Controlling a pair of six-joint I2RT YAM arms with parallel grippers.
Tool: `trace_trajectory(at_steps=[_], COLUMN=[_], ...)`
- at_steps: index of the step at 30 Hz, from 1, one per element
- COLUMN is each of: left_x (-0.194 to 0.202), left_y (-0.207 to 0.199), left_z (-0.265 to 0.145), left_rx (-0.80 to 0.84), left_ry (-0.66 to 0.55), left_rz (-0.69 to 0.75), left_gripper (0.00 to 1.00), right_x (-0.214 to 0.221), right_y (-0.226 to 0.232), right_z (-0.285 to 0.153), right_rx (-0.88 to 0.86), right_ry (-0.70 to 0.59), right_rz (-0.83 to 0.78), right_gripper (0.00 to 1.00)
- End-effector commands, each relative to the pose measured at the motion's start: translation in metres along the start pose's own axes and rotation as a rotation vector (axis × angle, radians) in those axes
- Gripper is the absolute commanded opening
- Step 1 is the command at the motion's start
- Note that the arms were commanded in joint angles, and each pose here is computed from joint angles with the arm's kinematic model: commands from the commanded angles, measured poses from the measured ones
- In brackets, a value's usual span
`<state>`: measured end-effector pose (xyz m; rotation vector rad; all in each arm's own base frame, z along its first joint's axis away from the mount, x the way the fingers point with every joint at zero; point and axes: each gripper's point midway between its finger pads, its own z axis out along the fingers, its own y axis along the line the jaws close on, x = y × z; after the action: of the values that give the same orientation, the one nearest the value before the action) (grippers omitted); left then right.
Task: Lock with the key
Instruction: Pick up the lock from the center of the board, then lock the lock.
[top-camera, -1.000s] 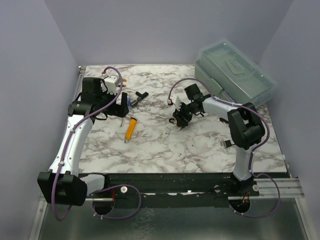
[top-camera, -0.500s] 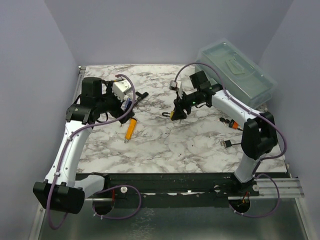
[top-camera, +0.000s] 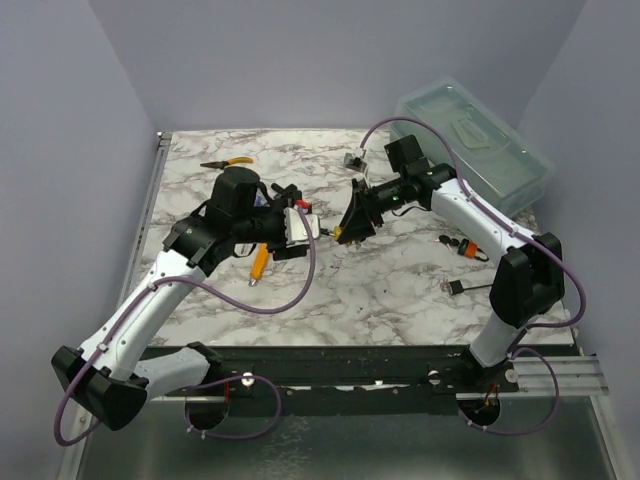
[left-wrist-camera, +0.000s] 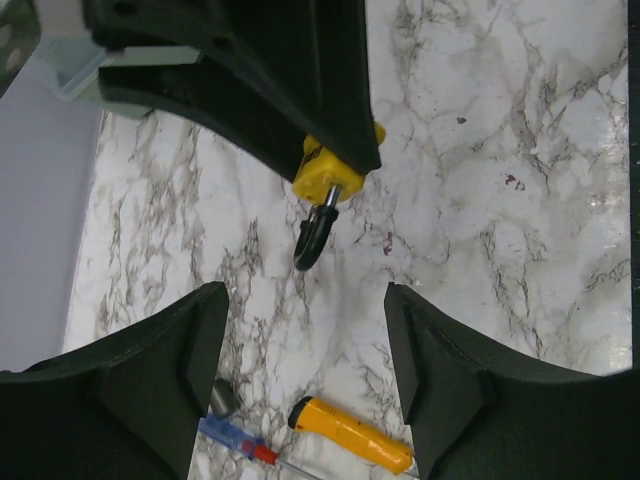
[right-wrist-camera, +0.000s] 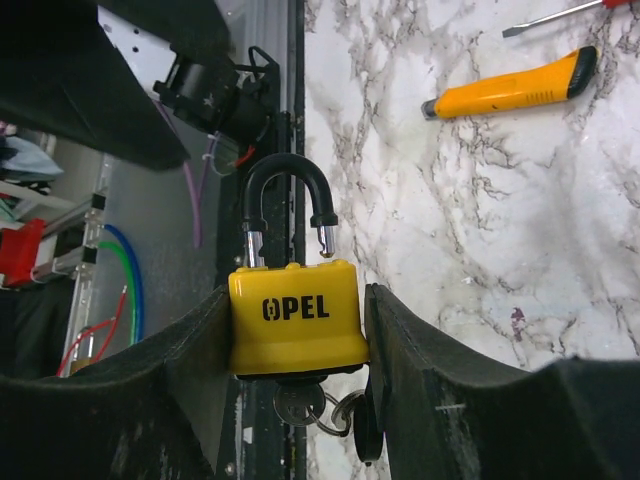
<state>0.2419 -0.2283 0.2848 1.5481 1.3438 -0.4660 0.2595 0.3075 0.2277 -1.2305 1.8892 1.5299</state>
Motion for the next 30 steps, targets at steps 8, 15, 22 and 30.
trace_trajectory(at_steps=[8, 15, 22, 30], left_x=[0.000, 0.009, 0.012, 0.003], left_y=[-0.030, -0.031, -0.032, -0.024], left_z=[0.039, 0.044, 0.049, 0.050], left_rx=[0.099, 0.093, 0.086, 0.054], left_ry=[0.020, 0.042, 0.038, 0.027], left_rz=[0.150, 0.155, 0.143, 0.039], left_gripper=[0.60, 0.53, 0.44, 0.01], right_x=[-0.010, -0.009, -0.010, -0.011], right_y=[0.031, 0.034, 0.037, 0.040], right_z=[-0.005, -0.004, -0.004, -0.003], right_rx=[-0.114, -0.136, -0.160, -0.162], right_ry=[-0.036, -0.038, -0.039, -0.038], right_rz=[0.029, 0.030, 0.036, 0.026], right_gripper=[0.28, 0.27, 0.27, 0.27])
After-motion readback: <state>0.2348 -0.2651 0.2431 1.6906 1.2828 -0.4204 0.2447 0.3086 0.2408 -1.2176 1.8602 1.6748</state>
